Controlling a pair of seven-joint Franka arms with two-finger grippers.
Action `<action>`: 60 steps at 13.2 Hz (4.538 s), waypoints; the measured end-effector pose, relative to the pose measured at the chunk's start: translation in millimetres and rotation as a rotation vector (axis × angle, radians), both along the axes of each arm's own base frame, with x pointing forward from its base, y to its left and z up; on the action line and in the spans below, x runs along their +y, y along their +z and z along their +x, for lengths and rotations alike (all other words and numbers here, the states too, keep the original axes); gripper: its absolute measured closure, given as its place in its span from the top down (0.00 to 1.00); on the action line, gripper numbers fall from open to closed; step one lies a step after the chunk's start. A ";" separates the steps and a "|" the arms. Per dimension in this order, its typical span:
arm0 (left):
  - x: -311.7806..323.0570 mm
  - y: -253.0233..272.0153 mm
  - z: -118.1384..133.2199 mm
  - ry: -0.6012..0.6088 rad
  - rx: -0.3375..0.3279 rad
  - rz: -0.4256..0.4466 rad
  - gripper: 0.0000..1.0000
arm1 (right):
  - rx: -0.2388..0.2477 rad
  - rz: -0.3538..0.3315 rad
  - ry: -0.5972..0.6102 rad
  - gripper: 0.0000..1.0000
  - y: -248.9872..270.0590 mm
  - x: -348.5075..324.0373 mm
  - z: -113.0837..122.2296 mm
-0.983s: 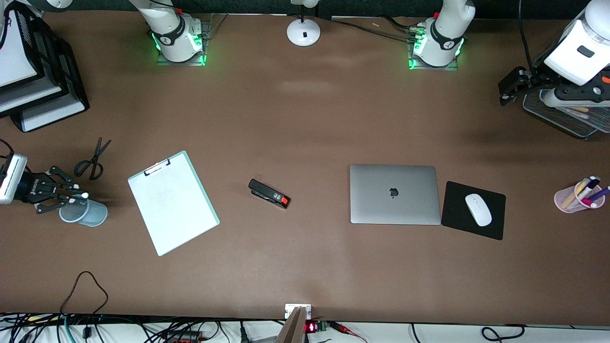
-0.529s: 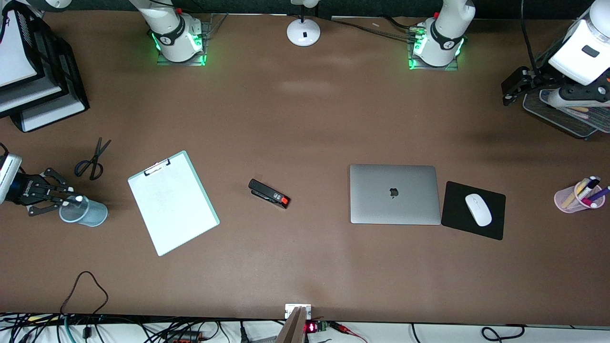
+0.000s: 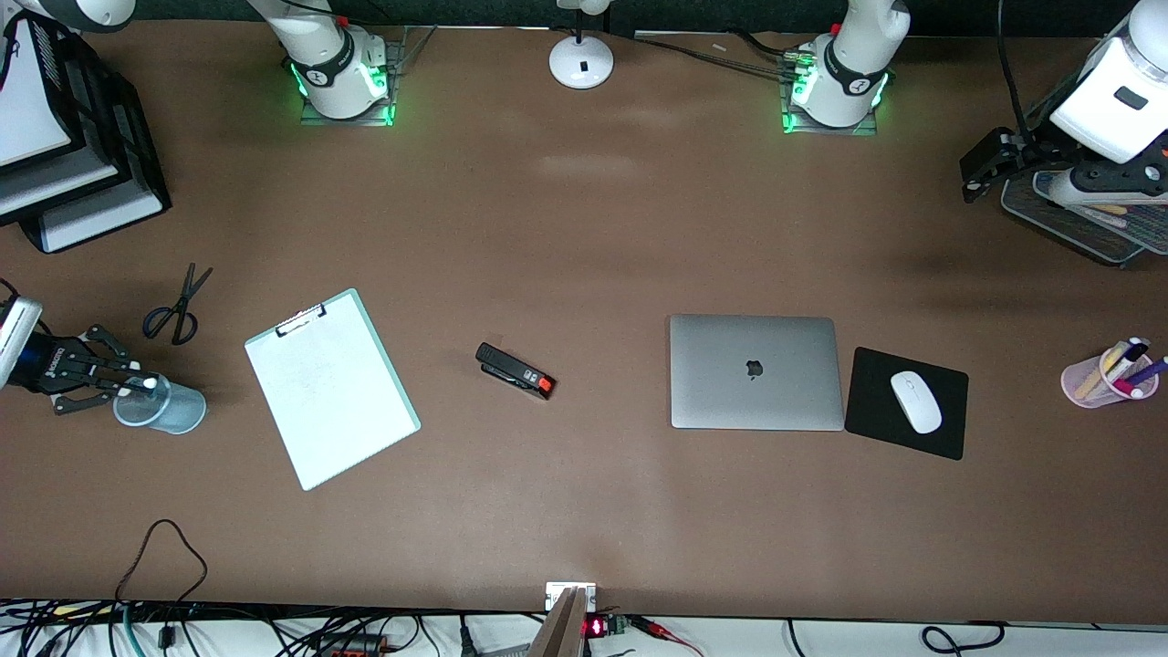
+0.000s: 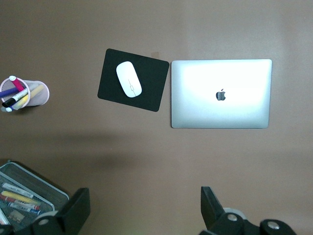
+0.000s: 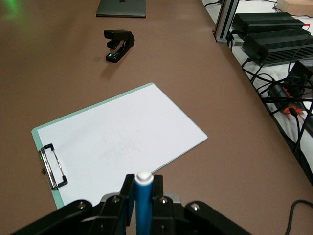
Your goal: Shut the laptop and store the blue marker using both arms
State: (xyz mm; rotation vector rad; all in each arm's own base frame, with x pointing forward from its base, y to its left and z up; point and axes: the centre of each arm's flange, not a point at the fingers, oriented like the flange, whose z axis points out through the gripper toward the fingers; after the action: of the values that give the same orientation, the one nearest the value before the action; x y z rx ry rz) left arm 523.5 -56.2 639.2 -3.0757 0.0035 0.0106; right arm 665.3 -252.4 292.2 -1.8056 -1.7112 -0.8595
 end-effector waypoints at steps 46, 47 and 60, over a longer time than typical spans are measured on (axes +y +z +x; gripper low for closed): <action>-8.7 -4.4 5.4 -0.019 -0.017 -0.002 1.00 | 0.496 -0.275 -0.379 1.00 207.5 90.1 8.9; -9.8 -4.4 5.2 -0.021 -0.017 -0.002 1.00 | 0.532 -0.279 -0.417 1.00 213.1 107.7 11.3; -21.3 -6.1 3.6 -0.043 -0.012 -0.001 1.00 | 0.791 -0.674 -1.051 1.00 244.9 265.5 10.1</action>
State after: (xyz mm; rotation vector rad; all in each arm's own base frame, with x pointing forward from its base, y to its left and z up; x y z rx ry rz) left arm 527.1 -77.5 633.1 -3.0761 0.0692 -0.0107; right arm 675.4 13.1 537.1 -2.9807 -0.4646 0.2375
